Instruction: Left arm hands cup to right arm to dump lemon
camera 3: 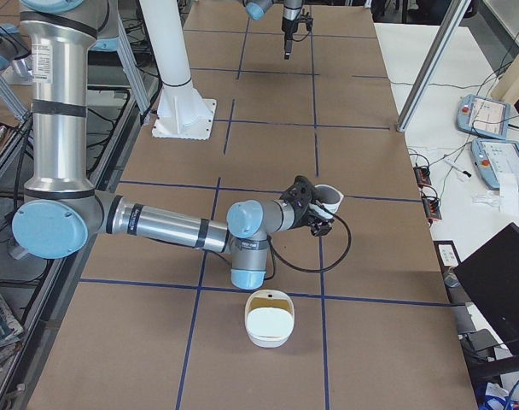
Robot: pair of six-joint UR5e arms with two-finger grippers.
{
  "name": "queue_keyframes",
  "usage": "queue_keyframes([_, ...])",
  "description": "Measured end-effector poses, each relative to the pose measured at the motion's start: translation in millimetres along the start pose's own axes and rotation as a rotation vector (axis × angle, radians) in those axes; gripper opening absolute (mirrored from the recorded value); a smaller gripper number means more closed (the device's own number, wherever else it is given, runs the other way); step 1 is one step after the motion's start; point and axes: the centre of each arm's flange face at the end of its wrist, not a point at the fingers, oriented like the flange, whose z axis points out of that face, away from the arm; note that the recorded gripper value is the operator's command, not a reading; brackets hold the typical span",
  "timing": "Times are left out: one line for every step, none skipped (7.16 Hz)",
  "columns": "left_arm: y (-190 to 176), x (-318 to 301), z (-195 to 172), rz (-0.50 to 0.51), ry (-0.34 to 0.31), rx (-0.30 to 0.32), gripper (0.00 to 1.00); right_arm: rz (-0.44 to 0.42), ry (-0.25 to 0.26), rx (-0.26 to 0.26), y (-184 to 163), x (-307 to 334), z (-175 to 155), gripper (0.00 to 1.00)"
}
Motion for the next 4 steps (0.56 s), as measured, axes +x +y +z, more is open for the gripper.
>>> queue_keyframes([1, 5, -4, 0.01, 0.011, 0.004, 1.0, -0.007, -0.02, -0.01, -27, -13, 36, 0.23])
queue_keyframes([0, 15, -8, 0.023, 0.027, 0.01, 1.0, -0.017, -0.033, -0.014, -51, -34, 79, 0.26])
queue_keyframes([-1, 25, -12, 0.03, 0.038, 0.012, 1.0, -0.028, -0.03, -0.008, -61, -70, 130, 0.28])
queue_keyframes([-2, 29, -13, 0.028, 0.038, 0.01, 1.0, -0.038, -0.009, 0.006, -56, -117, 180, 0.29])
